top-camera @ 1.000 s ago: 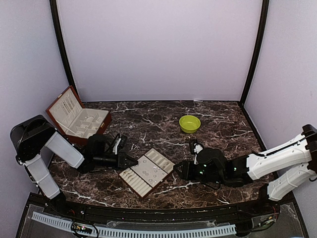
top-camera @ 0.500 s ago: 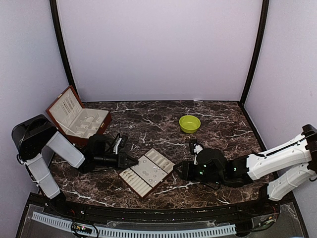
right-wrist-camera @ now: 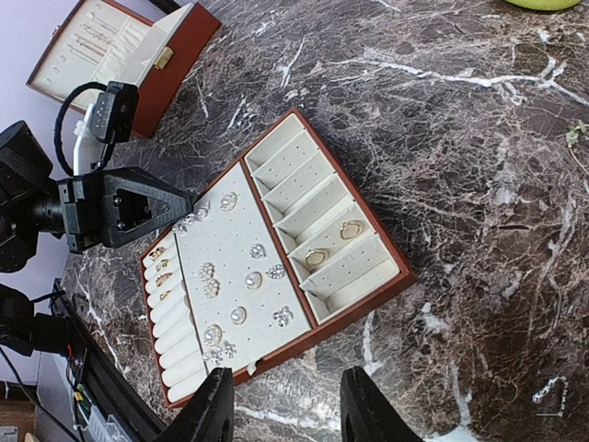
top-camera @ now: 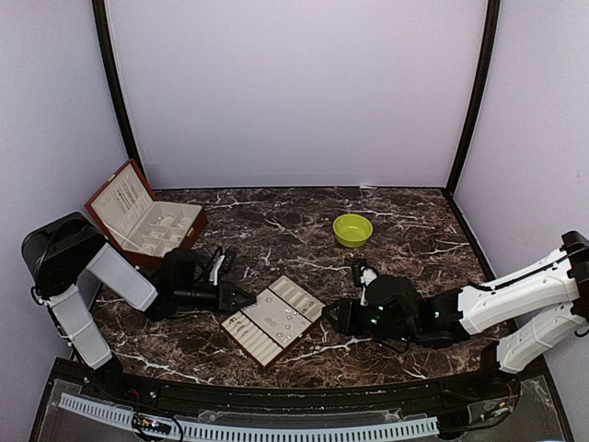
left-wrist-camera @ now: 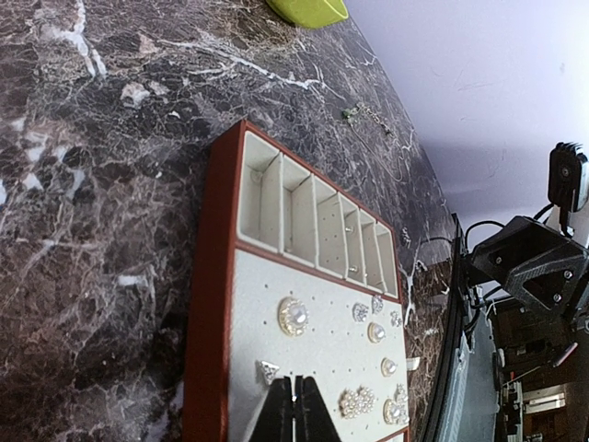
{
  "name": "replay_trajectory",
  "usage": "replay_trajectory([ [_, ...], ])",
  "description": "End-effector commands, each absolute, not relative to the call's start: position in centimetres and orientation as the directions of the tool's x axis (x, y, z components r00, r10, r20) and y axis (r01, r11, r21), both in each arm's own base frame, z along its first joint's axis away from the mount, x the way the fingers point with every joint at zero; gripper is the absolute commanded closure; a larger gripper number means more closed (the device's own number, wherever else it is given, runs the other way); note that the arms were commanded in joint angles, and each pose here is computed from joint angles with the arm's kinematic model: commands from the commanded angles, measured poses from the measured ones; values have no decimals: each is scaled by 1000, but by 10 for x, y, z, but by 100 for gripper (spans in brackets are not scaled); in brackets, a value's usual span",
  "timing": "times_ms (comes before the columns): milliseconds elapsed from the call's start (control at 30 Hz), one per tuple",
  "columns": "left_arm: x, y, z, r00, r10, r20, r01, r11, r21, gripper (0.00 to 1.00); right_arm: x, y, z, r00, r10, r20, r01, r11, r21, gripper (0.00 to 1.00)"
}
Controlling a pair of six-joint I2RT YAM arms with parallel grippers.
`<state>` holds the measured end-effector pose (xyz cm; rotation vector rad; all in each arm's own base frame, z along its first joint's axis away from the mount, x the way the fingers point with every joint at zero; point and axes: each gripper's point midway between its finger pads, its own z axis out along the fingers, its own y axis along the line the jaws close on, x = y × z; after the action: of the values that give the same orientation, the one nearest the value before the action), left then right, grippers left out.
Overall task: Organize the mixed jewelry
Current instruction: Insert the earring into the earring holder.
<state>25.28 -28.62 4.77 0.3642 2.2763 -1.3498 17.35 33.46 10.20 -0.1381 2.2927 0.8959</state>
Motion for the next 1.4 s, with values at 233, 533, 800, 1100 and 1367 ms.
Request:
replay_trajectory([
  [233,255,-283,49,-845,-9,-534,465,480,-744,100,175,341,109,-766,154,-624,-321,749,580,59],
  [533,251,-286,51,-851,-2,-525,467,453,-759,100,175,342,108,-768,151,-622,-321,750,578,59],
  [800,246,-287,49,-857,17,-515,470,435,-768,100,175,342,106,-769,148,-622,-320,753,575,59],
  [1100,249,-288,49,-853,15,-522,475,436,-764,100,175,344,108,-768,146,-624,-324,752,575,59],
  [1367,252,-289,49,-842,19,-540,492,438,-752,100,175,343,108,-767,145,-625,-326,751,574,59],
])
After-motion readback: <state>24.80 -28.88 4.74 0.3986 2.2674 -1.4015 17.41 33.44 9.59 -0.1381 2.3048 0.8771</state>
